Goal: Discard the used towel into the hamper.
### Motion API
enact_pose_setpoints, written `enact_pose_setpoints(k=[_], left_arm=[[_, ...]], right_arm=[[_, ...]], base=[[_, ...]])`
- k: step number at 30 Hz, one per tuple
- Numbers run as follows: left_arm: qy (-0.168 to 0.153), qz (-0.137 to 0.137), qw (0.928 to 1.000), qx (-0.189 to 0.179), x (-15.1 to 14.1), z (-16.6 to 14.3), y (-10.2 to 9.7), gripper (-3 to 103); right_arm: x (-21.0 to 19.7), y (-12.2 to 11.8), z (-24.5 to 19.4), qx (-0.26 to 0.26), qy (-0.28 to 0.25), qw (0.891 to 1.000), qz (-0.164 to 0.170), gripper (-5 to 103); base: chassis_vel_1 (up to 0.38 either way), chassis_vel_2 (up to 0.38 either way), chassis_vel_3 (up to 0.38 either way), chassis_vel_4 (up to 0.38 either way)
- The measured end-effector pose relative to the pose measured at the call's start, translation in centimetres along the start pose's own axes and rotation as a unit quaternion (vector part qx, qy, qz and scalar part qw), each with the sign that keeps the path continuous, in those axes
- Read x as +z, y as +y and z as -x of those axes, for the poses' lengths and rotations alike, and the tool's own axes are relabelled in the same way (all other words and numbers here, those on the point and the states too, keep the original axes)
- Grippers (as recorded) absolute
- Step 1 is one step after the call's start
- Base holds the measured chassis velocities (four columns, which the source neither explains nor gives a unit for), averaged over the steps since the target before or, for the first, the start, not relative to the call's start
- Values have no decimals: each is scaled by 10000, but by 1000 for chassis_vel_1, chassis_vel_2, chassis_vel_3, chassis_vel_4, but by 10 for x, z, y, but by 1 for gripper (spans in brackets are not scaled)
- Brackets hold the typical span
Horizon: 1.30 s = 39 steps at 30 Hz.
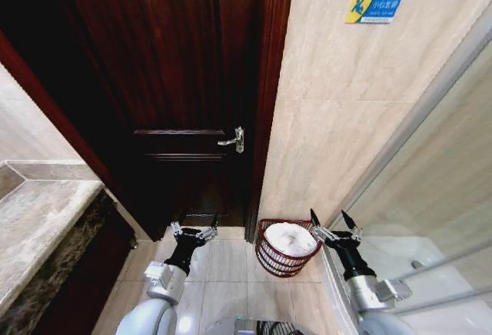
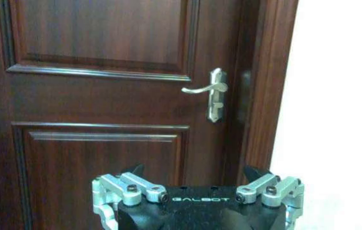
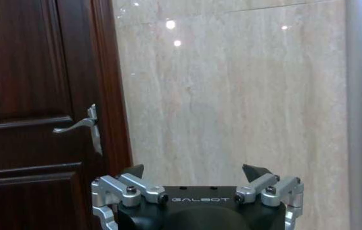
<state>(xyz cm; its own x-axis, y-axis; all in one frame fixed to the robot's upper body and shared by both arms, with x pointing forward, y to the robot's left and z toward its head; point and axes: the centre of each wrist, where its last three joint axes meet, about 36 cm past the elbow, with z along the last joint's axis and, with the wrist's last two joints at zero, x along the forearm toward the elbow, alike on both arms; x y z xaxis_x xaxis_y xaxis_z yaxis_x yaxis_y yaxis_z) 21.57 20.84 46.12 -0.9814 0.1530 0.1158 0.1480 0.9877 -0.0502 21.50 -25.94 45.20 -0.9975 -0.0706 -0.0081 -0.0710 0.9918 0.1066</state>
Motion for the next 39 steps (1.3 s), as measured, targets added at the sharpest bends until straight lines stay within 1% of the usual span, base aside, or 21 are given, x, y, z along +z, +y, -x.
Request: enact_pose_setpoints(k=[7,12,28,39], left_arm=[[0,0,10000,-1,0,0,0,100],[-1,-1,10000,-1,0,0,0,100],[1,-1,10000,-1,0,0,0,100],[0,-1,10000,-1,0,0,0,100]], right_arm=[[0,0,0,0,-1,10000,1,100],[0,0,0,1,0,10000,0,100],[0,0,0,1,1,10000,0,100],[0,0,0,0,0,10000,0,100]], base=[[26,59,-23,-27],[62,-119,-77,91],[196,-191,-190,193],[129,-167,-130,167]])
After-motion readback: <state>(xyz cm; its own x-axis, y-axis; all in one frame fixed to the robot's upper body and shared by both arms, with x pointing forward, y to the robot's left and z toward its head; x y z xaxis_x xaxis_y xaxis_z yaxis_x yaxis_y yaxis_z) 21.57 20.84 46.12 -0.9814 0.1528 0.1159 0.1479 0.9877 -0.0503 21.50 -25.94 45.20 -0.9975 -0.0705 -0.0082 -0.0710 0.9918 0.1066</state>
